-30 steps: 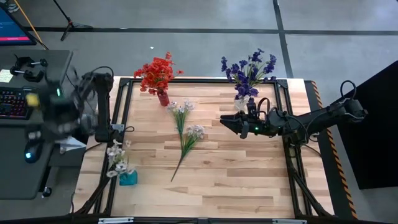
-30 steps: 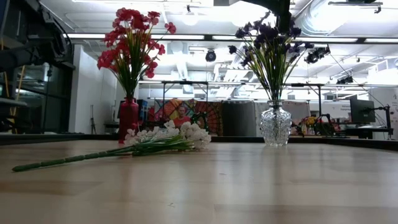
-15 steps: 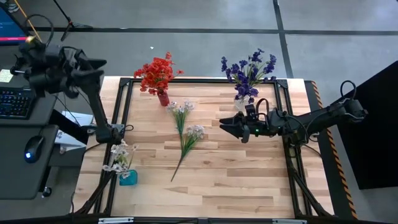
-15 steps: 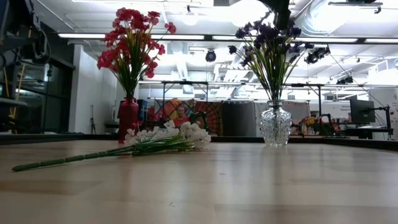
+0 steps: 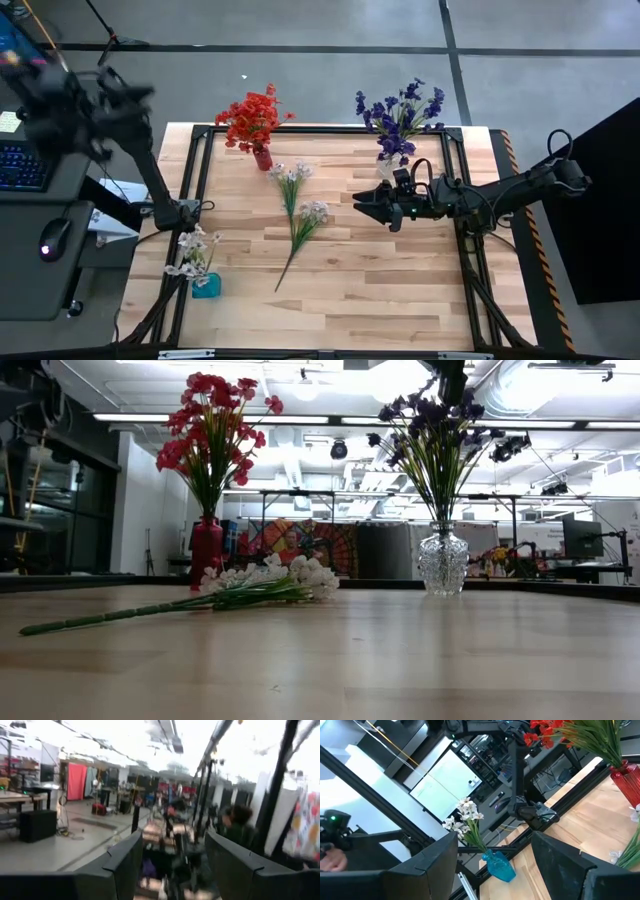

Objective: Sort flowers into vase by color
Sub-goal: Put the left white flowers into the blue vase

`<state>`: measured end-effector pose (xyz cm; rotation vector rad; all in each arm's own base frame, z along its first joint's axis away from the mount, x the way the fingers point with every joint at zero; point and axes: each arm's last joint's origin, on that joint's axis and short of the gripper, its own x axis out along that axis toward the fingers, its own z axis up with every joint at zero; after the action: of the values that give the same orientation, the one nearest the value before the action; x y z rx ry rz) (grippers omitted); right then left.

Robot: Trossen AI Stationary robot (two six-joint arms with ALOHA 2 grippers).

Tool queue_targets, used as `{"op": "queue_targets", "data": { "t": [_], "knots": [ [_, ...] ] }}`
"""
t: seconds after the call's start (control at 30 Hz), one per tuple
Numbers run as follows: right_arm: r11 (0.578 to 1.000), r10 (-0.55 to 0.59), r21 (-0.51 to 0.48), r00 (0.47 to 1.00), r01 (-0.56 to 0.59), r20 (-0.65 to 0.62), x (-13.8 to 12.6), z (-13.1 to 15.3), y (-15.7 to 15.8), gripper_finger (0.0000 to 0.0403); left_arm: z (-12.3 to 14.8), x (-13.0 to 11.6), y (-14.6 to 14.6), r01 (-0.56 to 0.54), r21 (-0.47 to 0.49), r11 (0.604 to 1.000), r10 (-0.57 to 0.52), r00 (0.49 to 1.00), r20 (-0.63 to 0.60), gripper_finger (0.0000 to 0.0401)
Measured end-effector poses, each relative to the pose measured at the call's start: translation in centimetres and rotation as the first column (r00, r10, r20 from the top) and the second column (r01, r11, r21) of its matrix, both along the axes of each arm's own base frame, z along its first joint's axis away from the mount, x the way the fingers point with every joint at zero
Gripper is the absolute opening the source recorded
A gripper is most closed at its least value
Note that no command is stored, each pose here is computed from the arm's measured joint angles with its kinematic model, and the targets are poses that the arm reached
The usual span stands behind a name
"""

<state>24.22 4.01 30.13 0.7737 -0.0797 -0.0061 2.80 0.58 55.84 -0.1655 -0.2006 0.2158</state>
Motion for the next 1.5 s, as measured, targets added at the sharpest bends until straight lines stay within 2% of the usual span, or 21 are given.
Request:
{"op": "queue_targets", "data": {
  "t": [0.1, 0.23, 0.33, 0.43, 0.5, 0.57, 0.6, 0.67, 0.73, 0.83, 0.9, 0.97, 1.03, 1.13, 1.17, 1.23, 1.4, 1.47, 1.5],
  "knots": [
    [1.0, 0.0, 0.007, 1.0, 0.0, 0.0, 0.0, 0.0, 0.0, 0.0243, 2.6, -0.3, 0.8, -0.008, 0.005, 1.0, 0.008, 0.999, 0.035, 0.02],
    [1.0, 0.0, 0.026, 1.0, 0.0, 0.001, 0.0, 0.0, 0.0, 0.0243, 5.9, 0.1, -0.4, -0.019, 0.162, 0.987, 0.015, 1.0, 0.026, 0.02],
    [0.999, -0.007, 0.032, 1.0, 0.007, 0.002, 0.0, 0.0, 0.0, 0.0243, 8.2, 0.1, -0.8, -0.031, 0.241, 0.97, 0.019, 0.998, 0.052, 0.02],
    [0.999, -0.008, 0.051, 1.0, 0.007, 0.002, 0.0, 0.0, 0.0, 0.0243, 10.1, -0.2, 0.3, -0.036, 0.267, 0.963, 0.02, 0.998, 0.062, 0.02],
    [0.999, -0.011, 0.053, 1.0, 0.011, 0.002, 0.0, 0.0, 0.0, 0.0243, 11.3, -0.4, 0.9, -0.034, 0.28, 0.959, -0.003, 0.992, 0.129, 0.02],
    [0.998, -0.033, 0.054, 0.999, 0.032, 0.002, 0.0, 0.0, -0.1, 0.0243, 12.0, -0.4, 0.1, -0.047, 0.331, 0.943, -0.046, 0.962, 0.268, 0.02],
    [0.998, -0.041, 0.055, 0.999, 0.041, 0.002, 0.0, 0.0, -0.1, 0.0243, 12.2, -0.6, 0.0, -0.086, 0.366, 0.927, -0.059, 0.928, 0.368, 0.02],
    [0.997, -0.052, 0.056, 0.999, 0.052, 0.003, 0.0, 0.0, -0.2, 0.0243, 12.5, -0.5, -1.0, -0.146, 0.427, 0.892, -0.082, 0.879, 0.471, 0.02],
    [0.997, -0.053, 0.052, 0.999, 0.053, 0.005, 0.0, 0.0, -0.2, 0.0243, 12.8, -0.7, -1.1, -0.161, 0.449, 0.879, -0.113, 0.844, 0.524, 0.02],
    [0.997, -0.053, 0.049, 0.999, 0.052, 0.008, 0.0, 0.1, -0.2, 0.0243, 13.0, -1.0, -0.7, -0.145, 0.432, 0.89, -0.159, 0.79, 0.592, 0.02],
    [0.997, -0.053, 0.048, 0.999, 0.053, 0.007, 0.0, 0.1, -0.2, 0.0243, 13.0, -1.0, -1.1, -0.148, 0.46, 0.876, -0.198, 0.759, 0.621, 0.02],
    [0.998, -0.054, 0.044, 0.999, 0.053, 0.002, 0.0, 0.0, -0.2, 0.0243, 13.0, -0.7, -2.9, -0.156, 0.526, 0.836, -0.268, 0.721, 0.64, 0.02],
    [0.998, -0.054, 0.035, 0.999, 0.054, 0.0, 0.0, 0.0, -0.2, 0.0243, 12.7, 0.0, -6.0, -0.149, 0.621, 0.769, -0.365, 0.695, 0.619, 0.02],
    [0.998, -0.053, 0.025, 0.999, 0.053, -0.002, 0.0, 0.0, -0.2, 0.0243, 11.8, 1.5, -10.5, -0.148, 0.744, 0.652, -0.464, 0.699, 0.545, 0.02],
    [0.998, -0.053, 0.024, 0.999, 0.053, -0.004, 0.0, 0.0, -0.2, 0.0243, 11.6, 2.0, -11.6, -0.149, 0.766, 0.625, -0.477, 0.704, 0.526, 0.02],
    [0.999, -0.049, 0.021, 0.999, 0.049, -0.011, 0.0, -0.1, -0.1, 0.0243, 11.2, 2.8, -13.4, -0.147, 0.788, 0.598, -0.476, 0.725, 0.497, 0.02],
    [1.0, -0.005, 0.006, 0.998, 0.006, -0.057, 0.0, -0.6, 0.0, 0.0243, 9.5, 4.8, -18.7, -0.095, 0.851, 0.517, -0.429, 0.831, 0.354, 0.02],
    [1.0, 0.009, 0.002, 0.997, -0.008, -0.079, 0.0, -0.8, 0.0, 0.0243, 8.6, 5.4, -20.9, -0.072, 0.869, 0.489, -0.419, 0.854, 0.307, 0.02],
    [1.0, 0.02, 0.0, 0.996, -0.02, -0.089, 0.0, -0.9, 0.1, 0.0243, 8.3, 5.8, -21.6, -0.063, 0.871, 0.487, -0.411, 0.863, 0.293, 0.02]
  ]
}}
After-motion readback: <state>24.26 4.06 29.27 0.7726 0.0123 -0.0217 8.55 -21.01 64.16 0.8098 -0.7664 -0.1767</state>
